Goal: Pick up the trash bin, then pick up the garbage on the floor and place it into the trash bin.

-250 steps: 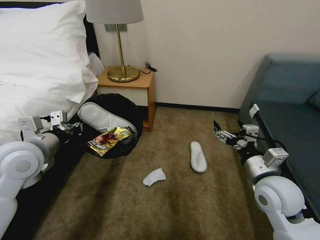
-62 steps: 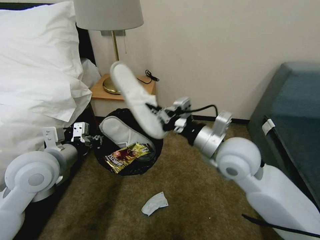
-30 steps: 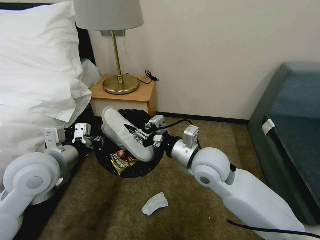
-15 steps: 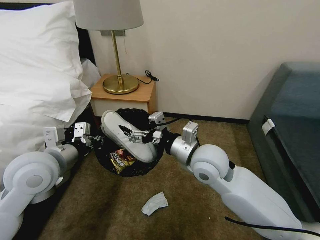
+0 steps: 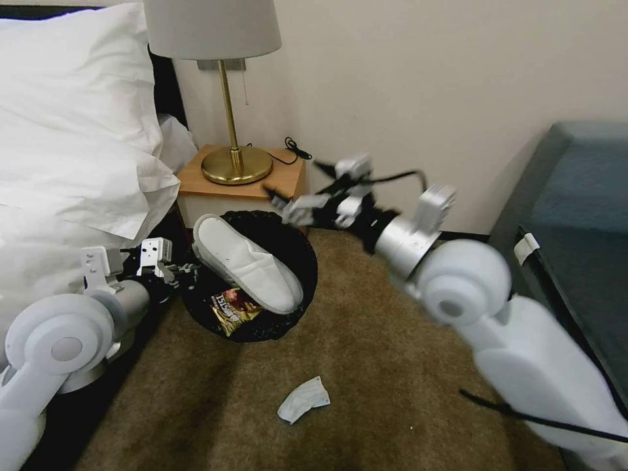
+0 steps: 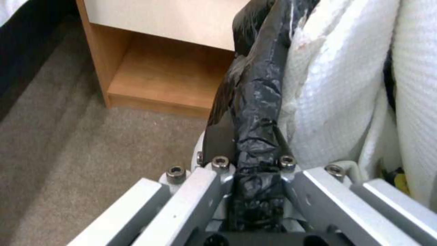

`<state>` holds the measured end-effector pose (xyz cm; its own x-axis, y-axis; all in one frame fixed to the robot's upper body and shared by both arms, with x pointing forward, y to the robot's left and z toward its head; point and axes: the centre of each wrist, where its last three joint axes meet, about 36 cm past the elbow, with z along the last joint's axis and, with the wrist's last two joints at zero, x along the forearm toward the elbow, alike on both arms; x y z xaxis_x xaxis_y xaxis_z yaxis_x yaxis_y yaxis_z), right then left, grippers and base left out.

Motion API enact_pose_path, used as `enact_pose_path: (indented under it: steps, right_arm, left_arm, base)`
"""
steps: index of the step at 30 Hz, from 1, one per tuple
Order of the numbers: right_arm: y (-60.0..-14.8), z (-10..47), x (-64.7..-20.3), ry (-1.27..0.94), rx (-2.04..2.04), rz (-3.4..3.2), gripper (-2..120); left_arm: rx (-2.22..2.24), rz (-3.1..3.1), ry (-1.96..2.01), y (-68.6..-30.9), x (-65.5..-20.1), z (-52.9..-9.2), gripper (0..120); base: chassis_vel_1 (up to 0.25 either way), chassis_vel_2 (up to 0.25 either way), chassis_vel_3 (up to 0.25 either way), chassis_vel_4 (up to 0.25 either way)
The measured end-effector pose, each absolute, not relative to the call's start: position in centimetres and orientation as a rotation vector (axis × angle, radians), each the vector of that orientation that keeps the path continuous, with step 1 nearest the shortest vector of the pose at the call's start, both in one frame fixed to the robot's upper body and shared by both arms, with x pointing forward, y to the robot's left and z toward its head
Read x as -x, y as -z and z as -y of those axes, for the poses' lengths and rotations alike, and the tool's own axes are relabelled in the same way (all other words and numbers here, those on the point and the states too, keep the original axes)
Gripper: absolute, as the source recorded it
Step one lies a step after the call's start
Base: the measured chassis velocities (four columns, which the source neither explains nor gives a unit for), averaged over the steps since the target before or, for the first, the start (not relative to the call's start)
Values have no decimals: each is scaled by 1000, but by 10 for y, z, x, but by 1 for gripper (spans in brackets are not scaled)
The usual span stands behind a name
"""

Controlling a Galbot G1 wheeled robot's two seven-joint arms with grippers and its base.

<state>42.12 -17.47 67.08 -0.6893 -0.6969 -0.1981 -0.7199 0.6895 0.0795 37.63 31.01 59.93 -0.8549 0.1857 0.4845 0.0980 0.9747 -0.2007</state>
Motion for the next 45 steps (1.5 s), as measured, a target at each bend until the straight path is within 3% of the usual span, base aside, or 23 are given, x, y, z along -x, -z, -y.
enact_pose_path:
  steps: [5,10,16,21,24,29,45]
  right_arm:
    - [-683,195,-421,-238,1074,-2788,108]
    - [-667,228,-419,-187,975,-2930,101]
    - [-613,250,-417,-163,897,-3160,100]
    - [-543,274,-419,-81,877,-3340,100]
    - [-527,280,-420,-65,872,-3356,100]
    - [-445,290,-410,-46,863,-3411,100]
    - [-349,262,-370,186,1089,-3423,100]
  left_arm:
    - [200,2609,-234,-600,-377,-311,3]
    - [193,2622,-239,-604,-379,-314,3]
    - [193,2648,-240,-611,-376,-315,3]
    - [191,2658,-241,-613,-376,-315,3]
    - [193,2660,-241,-614,-375,-315,3]
    - [196,2671,-235,-619,-375,-316,3]
    - [221,2676,-229,-623,-372,-313,3]
  base:
    - [0,0,0,0]
    - [0,0,0,0]
    - [0,0,0,0]
    - [0,0,0,0]
    - [0,0,0,0]
    - [0,0,0,0]
    - [0,0,0,0]
